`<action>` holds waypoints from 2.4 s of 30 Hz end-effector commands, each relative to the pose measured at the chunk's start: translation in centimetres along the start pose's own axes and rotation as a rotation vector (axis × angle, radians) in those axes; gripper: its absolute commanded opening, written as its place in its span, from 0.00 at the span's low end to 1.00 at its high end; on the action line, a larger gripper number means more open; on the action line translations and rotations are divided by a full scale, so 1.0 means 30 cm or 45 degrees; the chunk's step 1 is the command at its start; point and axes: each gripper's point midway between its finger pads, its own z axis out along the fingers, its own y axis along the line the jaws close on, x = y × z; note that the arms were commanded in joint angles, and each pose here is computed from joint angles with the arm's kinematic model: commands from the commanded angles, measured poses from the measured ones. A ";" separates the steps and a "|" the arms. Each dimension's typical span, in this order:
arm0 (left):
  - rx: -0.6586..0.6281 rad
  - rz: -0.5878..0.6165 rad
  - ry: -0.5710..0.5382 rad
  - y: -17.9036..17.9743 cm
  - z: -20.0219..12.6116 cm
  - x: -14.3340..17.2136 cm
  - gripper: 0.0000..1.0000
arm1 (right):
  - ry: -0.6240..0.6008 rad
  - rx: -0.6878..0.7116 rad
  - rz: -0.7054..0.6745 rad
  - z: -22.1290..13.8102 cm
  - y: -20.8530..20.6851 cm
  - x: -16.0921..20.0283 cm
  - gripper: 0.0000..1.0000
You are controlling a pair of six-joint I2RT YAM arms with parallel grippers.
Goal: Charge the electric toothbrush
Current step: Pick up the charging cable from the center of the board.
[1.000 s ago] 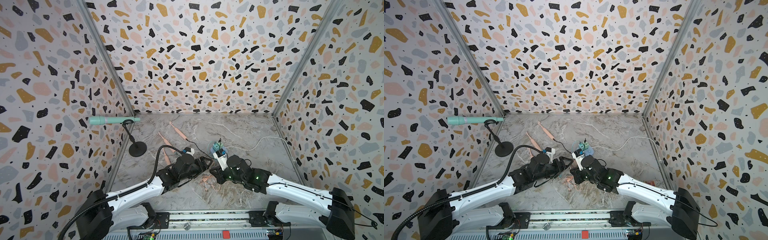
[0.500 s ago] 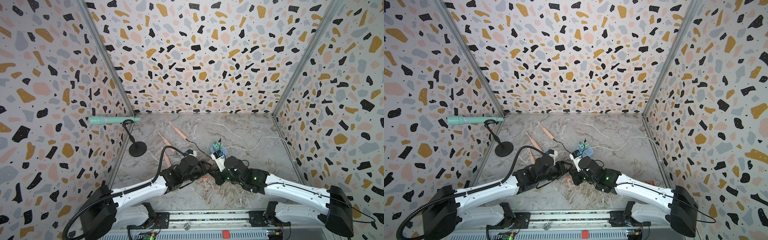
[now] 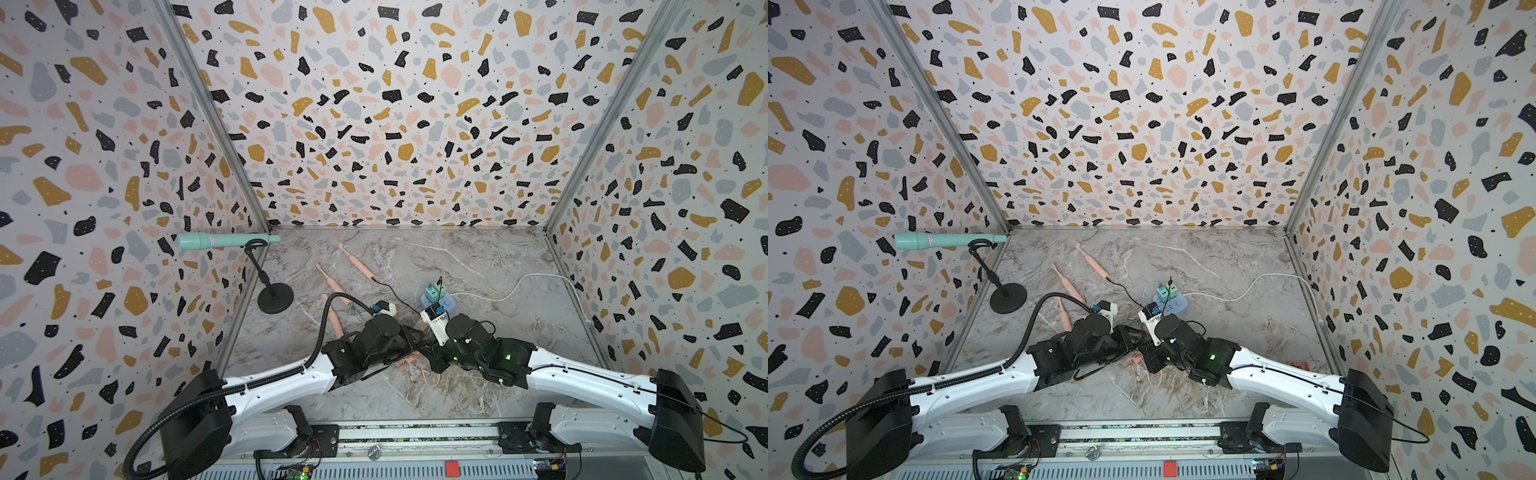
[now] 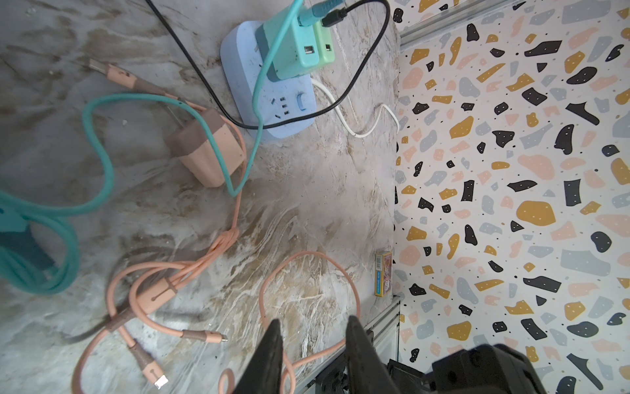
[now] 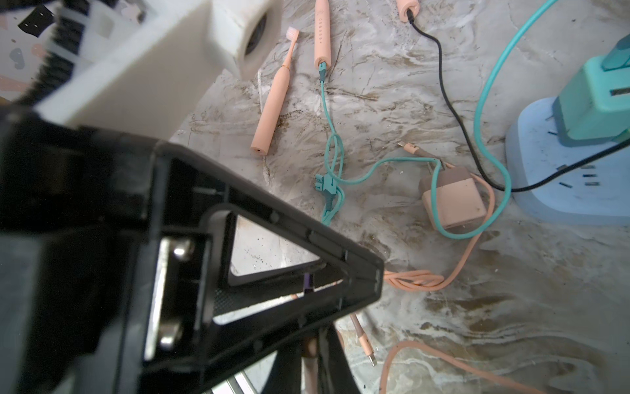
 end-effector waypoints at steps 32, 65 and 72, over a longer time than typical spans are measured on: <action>0.032 0.047 0.004 -0.079 -0.026 0.013 0.00 | -0.235 -0.093 0.019 -0.114 0.022 -0.073 0.62; 0.210 -0.297 -0.052 -0.105 -0.093 -0.012 0.00 | -0.672 -0.221 -0.255 -0.153 0.056 -0.072 0.35; 0.214 -0.296 -0.051 -0.106 -0.093 -0.012 0.00 | -0.691 -0.220 -0.256 -0.149 0.068 -0.099 0.32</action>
